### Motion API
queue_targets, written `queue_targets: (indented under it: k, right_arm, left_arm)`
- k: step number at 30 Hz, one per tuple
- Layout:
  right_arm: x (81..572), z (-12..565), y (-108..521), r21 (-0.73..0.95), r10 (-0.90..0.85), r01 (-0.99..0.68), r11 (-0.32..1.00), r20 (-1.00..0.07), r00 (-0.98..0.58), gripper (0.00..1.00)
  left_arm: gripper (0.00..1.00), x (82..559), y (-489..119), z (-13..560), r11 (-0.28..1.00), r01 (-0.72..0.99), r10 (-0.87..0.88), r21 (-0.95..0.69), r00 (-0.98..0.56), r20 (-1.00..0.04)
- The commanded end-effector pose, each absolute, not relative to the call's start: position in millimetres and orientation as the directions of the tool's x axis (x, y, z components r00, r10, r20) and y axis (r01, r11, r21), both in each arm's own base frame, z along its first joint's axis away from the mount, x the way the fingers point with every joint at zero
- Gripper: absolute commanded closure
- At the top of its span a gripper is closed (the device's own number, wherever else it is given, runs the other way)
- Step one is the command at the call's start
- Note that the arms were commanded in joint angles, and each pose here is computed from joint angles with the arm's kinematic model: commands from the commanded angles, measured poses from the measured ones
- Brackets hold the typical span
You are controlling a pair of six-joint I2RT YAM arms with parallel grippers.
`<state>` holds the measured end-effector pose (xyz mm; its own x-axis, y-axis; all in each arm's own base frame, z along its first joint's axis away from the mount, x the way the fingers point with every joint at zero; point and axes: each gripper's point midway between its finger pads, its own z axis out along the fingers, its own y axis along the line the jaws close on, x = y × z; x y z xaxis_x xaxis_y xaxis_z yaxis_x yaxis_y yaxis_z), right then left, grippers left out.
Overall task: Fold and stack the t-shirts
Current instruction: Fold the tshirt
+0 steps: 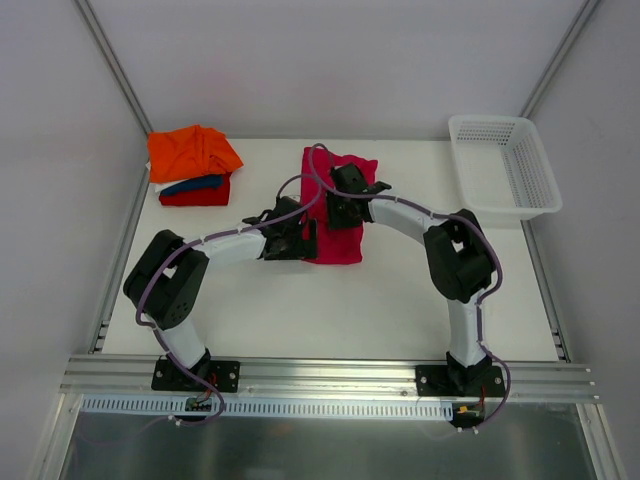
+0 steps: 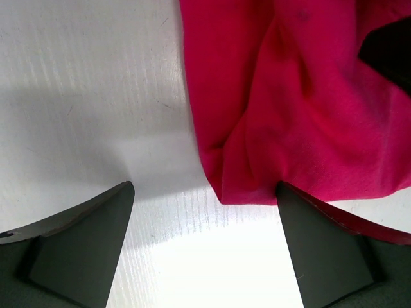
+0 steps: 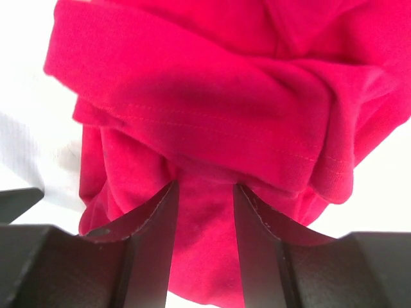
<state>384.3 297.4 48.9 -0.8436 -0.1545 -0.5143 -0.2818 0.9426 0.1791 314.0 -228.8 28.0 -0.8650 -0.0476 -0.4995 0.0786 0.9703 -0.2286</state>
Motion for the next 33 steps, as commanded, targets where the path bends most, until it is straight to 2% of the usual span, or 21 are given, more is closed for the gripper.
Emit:
queue_targets:
  k: [1,16,33]
  right_arm:
    - [408,68,300,0.197,-0.136,-0.295,0.935,-0.568,-0.812,0.58]
    - [456,51,282,0.197,-0.086,-0.238,0.951,-0.571,-0.817,0.58]
    - [549,91,260,0.253,0.111,-0.096,0.963,-0.693,-0.712,0.58]
  left_arm:
    - [0.06,319,-222,31,0.979,0.051,-0.055,-0.199,-0.868,-0.494]
    - [0.07,315,-221,31,0.978,0.055,-0.051,-0.201,-0.873,-0.486]
    - [0.07,308,-223,25,0.979,0.063,-0.037,-0.196,-0.882,-0.470]
